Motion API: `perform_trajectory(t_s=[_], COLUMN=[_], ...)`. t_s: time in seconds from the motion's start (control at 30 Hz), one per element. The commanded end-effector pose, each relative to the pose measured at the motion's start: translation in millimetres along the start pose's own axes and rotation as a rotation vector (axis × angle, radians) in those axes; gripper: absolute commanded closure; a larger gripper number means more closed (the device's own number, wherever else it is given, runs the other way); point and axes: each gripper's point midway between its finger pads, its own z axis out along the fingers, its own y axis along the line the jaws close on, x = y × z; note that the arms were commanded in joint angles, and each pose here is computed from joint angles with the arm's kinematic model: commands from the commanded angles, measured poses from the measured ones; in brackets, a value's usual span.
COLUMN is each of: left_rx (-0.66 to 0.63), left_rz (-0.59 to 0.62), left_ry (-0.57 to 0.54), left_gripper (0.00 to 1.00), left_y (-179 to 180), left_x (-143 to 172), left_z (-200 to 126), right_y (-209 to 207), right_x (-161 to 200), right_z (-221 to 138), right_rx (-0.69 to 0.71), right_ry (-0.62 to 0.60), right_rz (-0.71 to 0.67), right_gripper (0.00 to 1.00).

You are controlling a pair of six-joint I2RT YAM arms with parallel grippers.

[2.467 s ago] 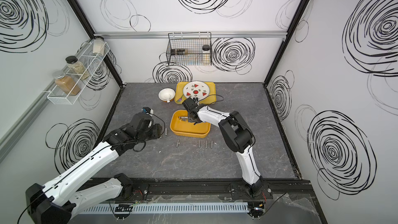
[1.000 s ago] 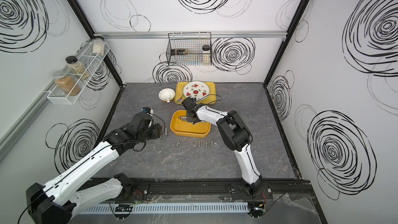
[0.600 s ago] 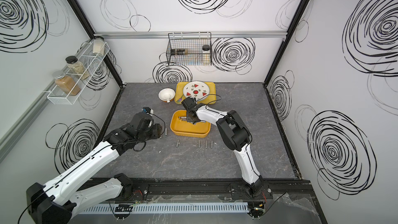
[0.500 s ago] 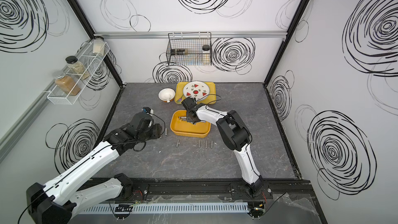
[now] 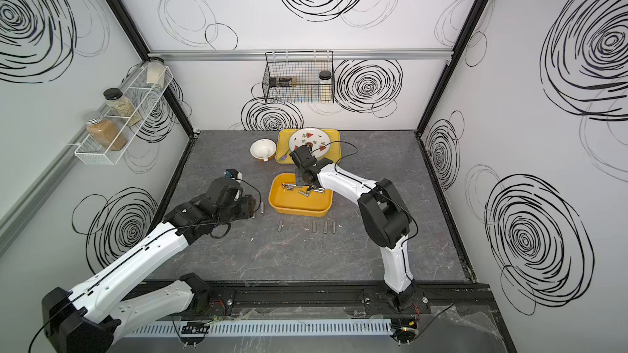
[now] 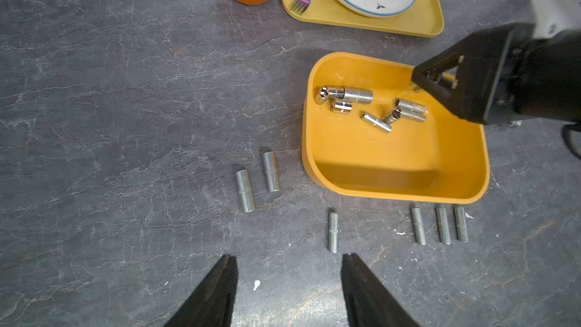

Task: Take out the socket from the storage box
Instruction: Pick up the socket head from the storage box, then place the socket head at the center of the board.

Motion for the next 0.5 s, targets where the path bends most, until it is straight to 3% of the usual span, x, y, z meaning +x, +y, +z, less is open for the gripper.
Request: perform_trajectory(t_s=[0.0, 0.17, 0.47], left_rx=[0.007, 0.007, 0.009], left_rz=[0.005, 0.006, 0.008], left_ry=[-0.013, -0.013, -0.013], left_gripper=[0.39, 0.39, 0.40], left_y=[0, 0, -2], left_x=[-2, -2, -2], left_z=[3, 2, 2], right_y=[-31, -95, -214], right_x=[-9, -7, 31], right_z=[-21, -31, -29], right_rx=[0.060, 0.128, 0.290], right_ry=[-0.033, -0.024, -0.003], right_rz=[0.015, 0.135, 0.356], right_gripper=[0.84, 0.84, 0.82])
